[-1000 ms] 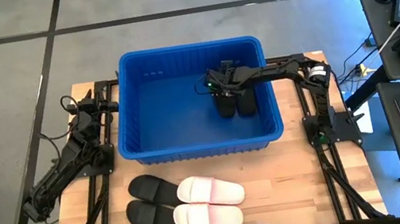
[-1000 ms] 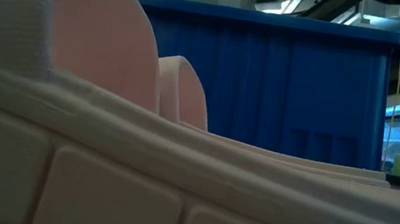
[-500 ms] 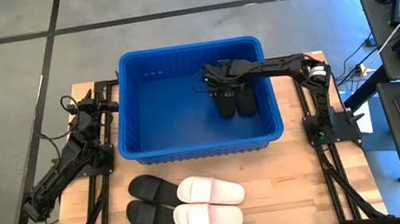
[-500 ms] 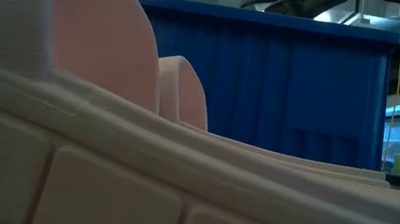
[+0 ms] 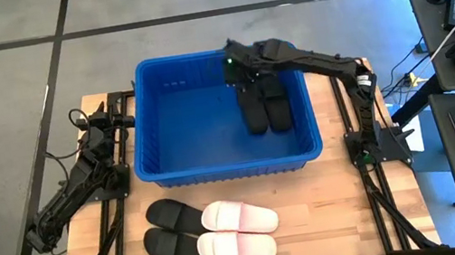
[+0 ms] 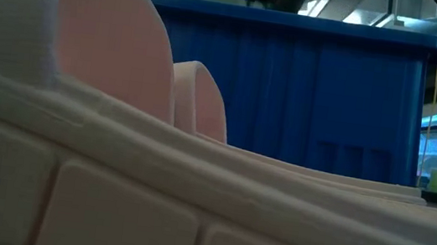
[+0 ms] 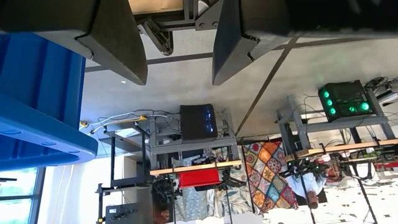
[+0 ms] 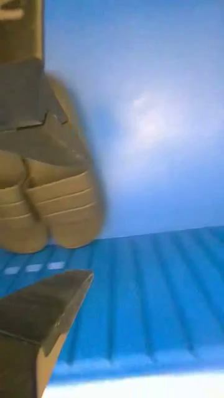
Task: Pick and place slides into bin
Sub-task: Put the black slide into the blue container
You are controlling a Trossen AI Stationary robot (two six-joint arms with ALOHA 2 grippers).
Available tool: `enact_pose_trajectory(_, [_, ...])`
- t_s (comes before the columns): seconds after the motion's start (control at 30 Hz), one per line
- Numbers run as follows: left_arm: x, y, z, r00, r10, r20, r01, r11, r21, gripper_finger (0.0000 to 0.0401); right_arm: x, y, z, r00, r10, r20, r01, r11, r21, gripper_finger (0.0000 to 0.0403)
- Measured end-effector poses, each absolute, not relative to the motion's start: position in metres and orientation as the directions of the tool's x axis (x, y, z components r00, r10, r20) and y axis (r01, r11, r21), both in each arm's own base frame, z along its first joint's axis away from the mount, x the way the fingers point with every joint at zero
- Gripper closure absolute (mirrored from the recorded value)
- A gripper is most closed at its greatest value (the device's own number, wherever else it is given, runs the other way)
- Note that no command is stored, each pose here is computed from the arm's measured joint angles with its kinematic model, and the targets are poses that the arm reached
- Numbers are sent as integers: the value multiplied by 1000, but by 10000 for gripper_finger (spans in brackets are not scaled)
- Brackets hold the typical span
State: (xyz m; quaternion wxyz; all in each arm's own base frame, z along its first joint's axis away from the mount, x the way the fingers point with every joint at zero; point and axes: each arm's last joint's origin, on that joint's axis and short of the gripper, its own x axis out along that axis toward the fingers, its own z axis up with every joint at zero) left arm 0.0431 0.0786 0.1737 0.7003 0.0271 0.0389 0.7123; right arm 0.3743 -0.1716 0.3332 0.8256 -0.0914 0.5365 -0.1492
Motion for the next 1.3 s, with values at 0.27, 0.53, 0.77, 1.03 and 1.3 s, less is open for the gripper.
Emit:
enact_pose_trajectory(0.27, [43,79,174,-18,1000,-15,-996,-16,93,225,336,-155,413,547,-393,-739,267,919,-290,124])
enact_pose_trajectory(0.53, [45,79,176,40,999,1,-998,40,53,225,256,-130,450,652,-472,-594,377,881,-286,124])
enact_pose_trajectory(0.77, [49,76,194,227,957,181,-971,238,-38,225,196,-114,428,726,-559,-401,477,829,-292,124])
enact_pose_trajectory(1.03, [37,63,244,182,938,296,-983,178,40,225,149,-114,377,699,-682,-216,627,729,-274,124])
enact_pose_trajectory(1.3, [24,39,317,350,848,398,-931,360,51,225,141,-120,347,667,-723,-180,669,688,-283,124])
